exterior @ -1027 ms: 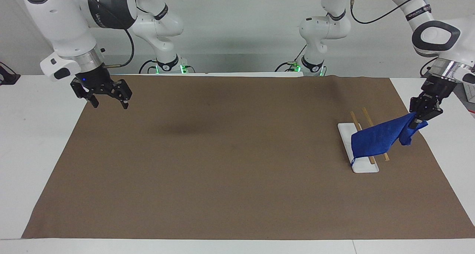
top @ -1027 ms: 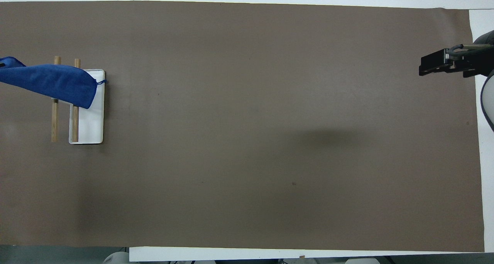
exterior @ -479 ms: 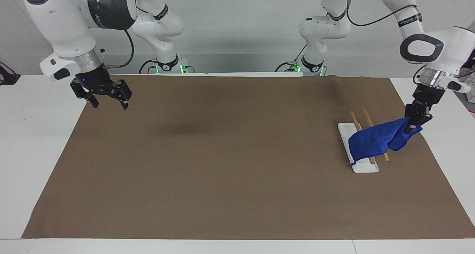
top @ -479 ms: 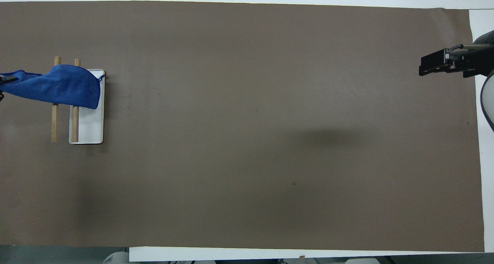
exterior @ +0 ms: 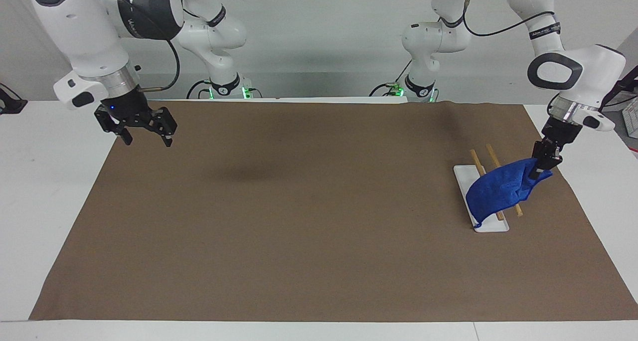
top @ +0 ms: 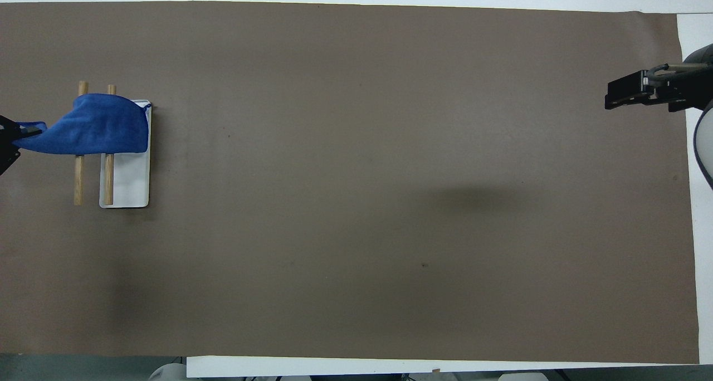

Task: Right arm passes towel to left arm to hang
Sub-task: 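Drape the towel over the wooden rods with the left gripper, then release the towel and withdraw the left gripper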

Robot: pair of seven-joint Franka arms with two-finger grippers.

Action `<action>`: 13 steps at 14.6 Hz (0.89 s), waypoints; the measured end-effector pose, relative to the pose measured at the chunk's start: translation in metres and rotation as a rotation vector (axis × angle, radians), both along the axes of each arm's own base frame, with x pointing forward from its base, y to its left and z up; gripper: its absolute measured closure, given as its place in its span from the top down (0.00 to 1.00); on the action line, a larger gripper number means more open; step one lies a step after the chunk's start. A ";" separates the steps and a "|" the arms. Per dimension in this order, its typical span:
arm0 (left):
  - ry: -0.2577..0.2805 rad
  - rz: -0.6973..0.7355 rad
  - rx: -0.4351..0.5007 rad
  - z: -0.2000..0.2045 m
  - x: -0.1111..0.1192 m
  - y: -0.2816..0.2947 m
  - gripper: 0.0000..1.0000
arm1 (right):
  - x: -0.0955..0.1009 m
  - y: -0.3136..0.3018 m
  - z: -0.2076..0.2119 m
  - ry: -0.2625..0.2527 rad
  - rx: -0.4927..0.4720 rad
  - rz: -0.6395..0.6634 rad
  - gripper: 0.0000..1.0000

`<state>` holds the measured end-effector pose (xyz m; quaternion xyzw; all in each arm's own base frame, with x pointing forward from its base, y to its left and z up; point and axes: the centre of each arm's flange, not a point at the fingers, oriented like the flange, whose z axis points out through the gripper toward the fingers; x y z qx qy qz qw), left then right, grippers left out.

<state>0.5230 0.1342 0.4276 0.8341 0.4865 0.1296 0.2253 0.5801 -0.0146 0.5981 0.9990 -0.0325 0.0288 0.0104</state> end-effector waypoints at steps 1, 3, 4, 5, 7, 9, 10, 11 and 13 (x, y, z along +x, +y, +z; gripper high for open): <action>-0.007 0.000 0.008 0.000 0.000 0.002 0.02 | 0.000 0.000 0.000 0.000 0.000 0.000 1.00; -0.029 -0.006 0.035 0.000 0.000 0.007 0.02 | 0.000 0.000 0.000 0.000 0.000 0.000 1.00; -0.035 -0.015 0.048 -0.001 -0.001 0.008 0.02 | 0.000 0.000 0.000 0.000 0.000 0.000 1.00; -0.036 -0.023 0.054 -0.004 -0.002 0.008 0.03 | 0.000 0.000 0.000 0.000 0.000 0.000 1.00; -0.035 -0.028 0.063 -0.008 -0.003 0.009 0.03 | 0.000 0.000 0.000 0.000 0.000 0.000 1.00; -0.037 -0.033 0.067 -0.009 -0.004 0.009 0.13 | 0.000 0.001 0.000 0.000 0.000 0.001 1.00; -0.038 -0.038 0.074 -0.009 -0.004 0.009 0.26 | 0.000 0.001 0.000 0.000 0.000 0.001 1.00; -0.037 -0.050 0.094 -0.008 -0.004 0.013 0.37 | 0.000 0.001 0.000 0.000 0.000 0.001 1.00; -0.027 -0.100 0.180 0.000 -0.004 0.025 0.60 | 0.000 0.001 0.000 0.000 0.000 0.002 1.00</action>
